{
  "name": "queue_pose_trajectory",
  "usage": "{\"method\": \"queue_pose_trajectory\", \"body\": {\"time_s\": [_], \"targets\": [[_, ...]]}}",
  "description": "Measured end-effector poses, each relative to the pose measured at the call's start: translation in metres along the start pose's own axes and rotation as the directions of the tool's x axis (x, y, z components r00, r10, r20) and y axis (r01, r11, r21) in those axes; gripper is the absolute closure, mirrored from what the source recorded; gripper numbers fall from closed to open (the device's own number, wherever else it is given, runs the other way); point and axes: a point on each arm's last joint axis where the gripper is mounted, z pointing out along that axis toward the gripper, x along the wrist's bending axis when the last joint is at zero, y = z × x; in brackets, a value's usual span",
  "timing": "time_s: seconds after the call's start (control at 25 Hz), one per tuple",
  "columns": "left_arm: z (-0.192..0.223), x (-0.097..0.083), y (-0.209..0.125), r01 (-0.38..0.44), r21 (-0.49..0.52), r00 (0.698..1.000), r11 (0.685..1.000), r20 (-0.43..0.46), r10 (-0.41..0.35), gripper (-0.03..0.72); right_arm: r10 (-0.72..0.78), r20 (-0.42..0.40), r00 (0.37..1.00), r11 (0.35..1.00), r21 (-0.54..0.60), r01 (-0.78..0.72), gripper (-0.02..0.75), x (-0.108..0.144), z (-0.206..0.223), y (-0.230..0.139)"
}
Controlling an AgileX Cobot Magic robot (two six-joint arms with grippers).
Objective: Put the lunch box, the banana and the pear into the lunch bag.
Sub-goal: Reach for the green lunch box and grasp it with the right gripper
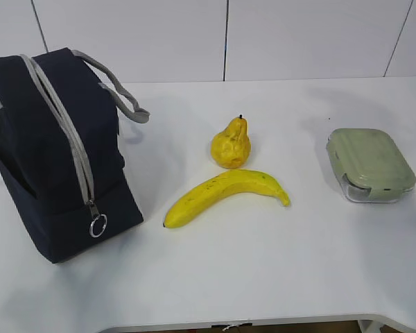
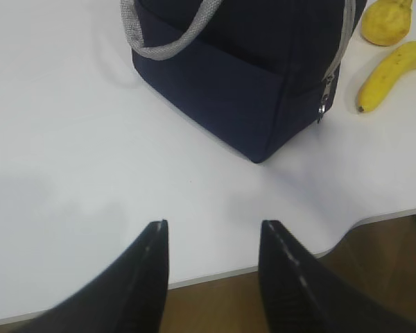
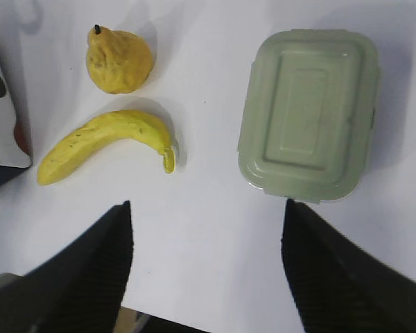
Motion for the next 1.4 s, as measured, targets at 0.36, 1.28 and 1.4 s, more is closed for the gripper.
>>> {"method": "queue_pose_trajectory", "body": {"time_s": [0.36,1.28,1.4], "targets": [[0.000,0.000,0.000,0.000,0.000,1.000,1.000,0.000,0.000,0.383,0.192,-0.234,0.953,0.965,-0.133,-0.227,0.190,-0.093,0.018,0.007],[0.000,0.000,0.000,0.000,0.000,1.000,1.000,0.000,0.000,0.383,0.374,-0.400,0.837,0.910,-0.018,-0.415,0.191,-0.195,0.149,-0.028],[0.000,0.000,0.000,0.000,0.000,1.000,1.000,0.000,0.000,0.383,0.359,-0.411,0.838,0.914,-0.029,-0.405,0.191,-0.199,0.157,-0.031]]}}
